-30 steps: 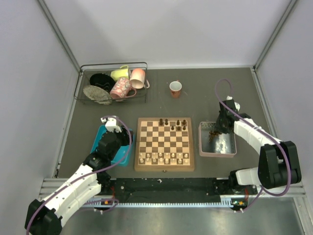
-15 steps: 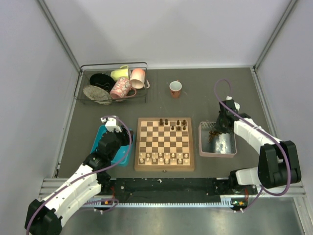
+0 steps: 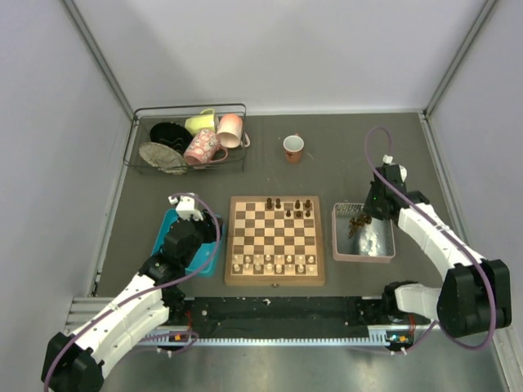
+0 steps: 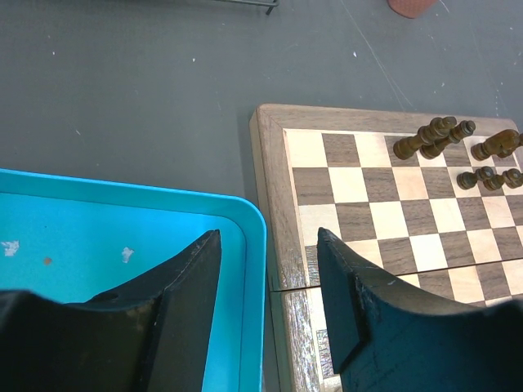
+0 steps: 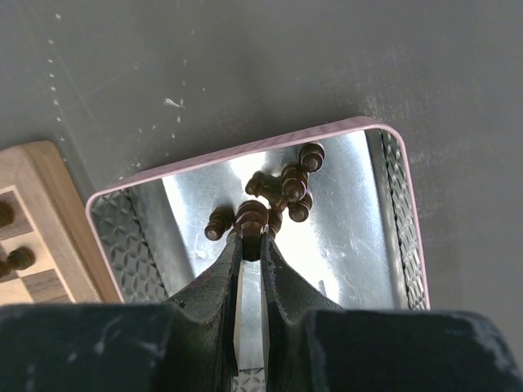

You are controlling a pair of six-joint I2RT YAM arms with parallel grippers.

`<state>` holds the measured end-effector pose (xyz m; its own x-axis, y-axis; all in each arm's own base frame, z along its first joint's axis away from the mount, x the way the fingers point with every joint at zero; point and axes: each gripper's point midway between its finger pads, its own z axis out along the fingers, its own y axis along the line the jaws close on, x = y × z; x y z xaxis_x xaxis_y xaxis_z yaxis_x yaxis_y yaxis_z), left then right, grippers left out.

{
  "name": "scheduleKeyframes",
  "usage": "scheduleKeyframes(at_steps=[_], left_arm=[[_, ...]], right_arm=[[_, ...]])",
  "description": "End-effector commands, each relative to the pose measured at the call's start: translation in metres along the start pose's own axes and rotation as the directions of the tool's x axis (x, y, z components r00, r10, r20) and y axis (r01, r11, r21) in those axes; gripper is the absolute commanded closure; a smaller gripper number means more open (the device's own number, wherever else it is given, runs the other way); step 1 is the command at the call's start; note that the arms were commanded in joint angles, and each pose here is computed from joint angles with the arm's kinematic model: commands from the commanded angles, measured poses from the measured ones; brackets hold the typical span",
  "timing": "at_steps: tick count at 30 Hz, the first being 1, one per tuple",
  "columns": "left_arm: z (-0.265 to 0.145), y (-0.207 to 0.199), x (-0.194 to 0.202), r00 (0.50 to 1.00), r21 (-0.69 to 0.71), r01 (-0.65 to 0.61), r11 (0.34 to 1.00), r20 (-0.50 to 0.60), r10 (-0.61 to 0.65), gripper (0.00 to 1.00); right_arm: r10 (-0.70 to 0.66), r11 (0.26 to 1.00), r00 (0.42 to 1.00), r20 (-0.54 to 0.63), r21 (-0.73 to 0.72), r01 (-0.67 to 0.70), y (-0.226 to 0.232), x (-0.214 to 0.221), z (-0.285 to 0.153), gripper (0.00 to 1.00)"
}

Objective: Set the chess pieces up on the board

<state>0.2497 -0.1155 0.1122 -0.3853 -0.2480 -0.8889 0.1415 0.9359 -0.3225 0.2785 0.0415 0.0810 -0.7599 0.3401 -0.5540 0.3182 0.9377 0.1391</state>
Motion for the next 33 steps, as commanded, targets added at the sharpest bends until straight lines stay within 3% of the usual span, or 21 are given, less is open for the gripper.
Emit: scheduleKeyframes(at_steps=[1, 12, 19, 24, 33], left_arm=[[0.003, -0.005, -0.008, 0.999, 0.025, -0.004, 1.0, 0.036, 0.003, 0.45], [0.003, -0.005, -0.008, 0.999, 0.026, -0.004, 1.0, 0.035, 0.003, 0.45], [0.003, -0.006, -0.009, 0.999, 0.03, -0.005, 1.0, 0.035, 0.004, 0.45], [0.002, -0.005, -0.009, 0.999, 0.026, -0.004, 1.0, 0.037, 0.003, 0.45], [0.0, 0.002, -0.013, 0.997, -0.008, 0.018, 1.0, 0.072, -0.018, 0.45]], right_arm=[[-0.009, 0.999, 0.996, 0.087, -0.03, 0.012, 0.006, -0.03, -0.024, 1.0], [-0.077, 0.97, 0.992, 0.105, -0.222, 0.099, 0.036, -0.037, -0.055, 1.0], [-0.153, 0.857, 0.988, 0.03, -0.494, 0.148, 0.087, -0.026, -0.079, 1.0], [-0.228, 0.837, 0.973, 0.041, -0.503, 0.217, 0.125, -0.017, -0.088, 1.0], [-0.264, 0.821, 0.962, 0.074, -0.506, 0.265, 0.217, -0.04, -0.11, 1.0]])
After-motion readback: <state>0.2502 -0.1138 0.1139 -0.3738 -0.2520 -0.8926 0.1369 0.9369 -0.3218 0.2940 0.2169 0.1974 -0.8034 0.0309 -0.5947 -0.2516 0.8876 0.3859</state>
